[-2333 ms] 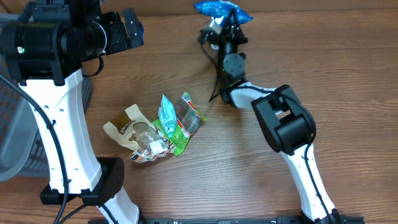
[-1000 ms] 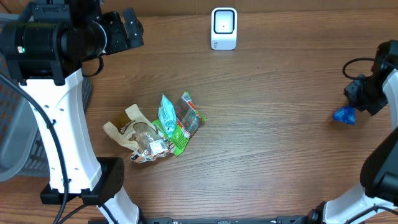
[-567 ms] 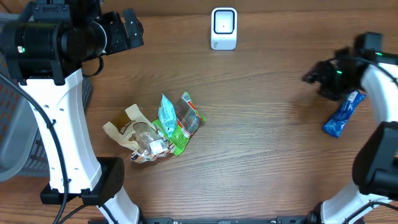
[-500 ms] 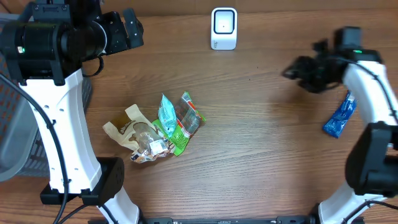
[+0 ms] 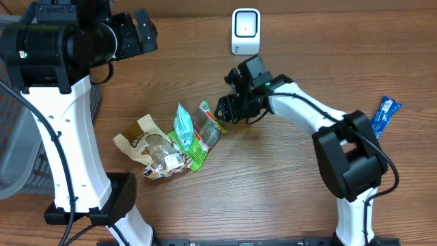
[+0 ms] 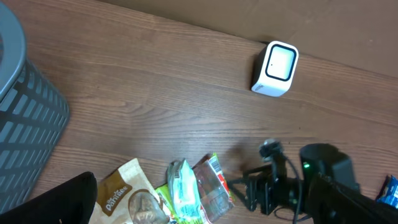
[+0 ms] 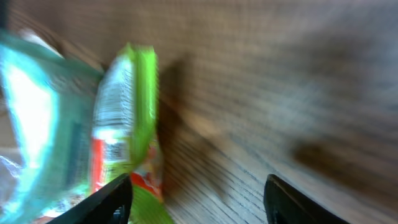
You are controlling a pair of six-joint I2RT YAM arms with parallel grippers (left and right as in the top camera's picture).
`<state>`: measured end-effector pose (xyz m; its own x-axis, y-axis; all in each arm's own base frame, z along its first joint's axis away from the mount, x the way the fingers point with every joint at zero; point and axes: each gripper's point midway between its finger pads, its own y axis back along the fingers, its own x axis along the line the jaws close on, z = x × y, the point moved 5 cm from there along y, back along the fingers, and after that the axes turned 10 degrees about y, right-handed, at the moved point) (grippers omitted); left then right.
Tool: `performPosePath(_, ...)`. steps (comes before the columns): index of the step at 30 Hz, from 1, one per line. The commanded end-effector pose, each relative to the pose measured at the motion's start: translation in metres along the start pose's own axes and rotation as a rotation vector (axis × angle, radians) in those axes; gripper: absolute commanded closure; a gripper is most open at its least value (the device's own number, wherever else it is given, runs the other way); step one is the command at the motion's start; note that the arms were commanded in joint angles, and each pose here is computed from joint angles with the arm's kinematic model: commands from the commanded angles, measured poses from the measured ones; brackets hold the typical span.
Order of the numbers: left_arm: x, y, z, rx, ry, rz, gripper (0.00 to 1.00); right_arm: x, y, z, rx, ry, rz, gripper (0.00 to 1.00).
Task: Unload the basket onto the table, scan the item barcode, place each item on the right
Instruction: 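Reach the right gripper to the green snack packet in the pile, then grasp the green snack packet and pull it out of the pile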
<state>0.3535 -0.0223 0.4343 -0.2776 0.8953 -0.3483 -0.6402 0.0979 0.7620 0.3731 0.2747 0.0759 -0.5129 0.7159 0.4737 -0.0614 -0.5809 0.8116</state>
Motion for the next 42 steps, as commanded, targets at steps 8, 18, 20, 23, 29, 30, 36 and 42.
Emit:
performPosePath(8,0.000,0.000,0.000,-0.002,-0.020,0.002,0.00,0.038,0.006,-0.014,0.061,0.277,0.232,0.29)
performPosePath(18,0.000,0.000,0.000,-0.002,-0.020,0.002,0.00,0.031,0.054,0.027,-0.009,0.125,0.250,0.14)
performPosePath(20,0.000,0.000,0.000,-0.002,-0.020,0.002,0.00,0.030,0.042,0.022,0.020,0.120,0.195,0.14)
performPosePath(23,0.000,0.000,0.000,-0.002,-0.020,0.002,0.00,0.032,0.007,0.008,0.101,0.141,0.093,0.14)
performPosePath(29,0.000,0.000,0.000,-0.002,-0.020,0.002,0.00,0.039,-0.023,-0.014,0.202,0.203,0.029,0.32)
performPosePath(30,0.000,0.000,0.000,-0.002,-0.020,0.002,0.00,0.037,-0.022,-0.015,0.210,0.200,0.019,0.40)
performPosePath(36,0.000,0.000,0.000,-0.002,-0.020,0.002,0.00,0.019,-0.019,-0.032,0.281,0.179,-0.049,0.96)
performPosePath(42,0.000,0.000,0.000,-0.002,-0.020,0.002,0.00,-0.021,0.028,-0.022,0.237,0.107,-0.118,0.96)
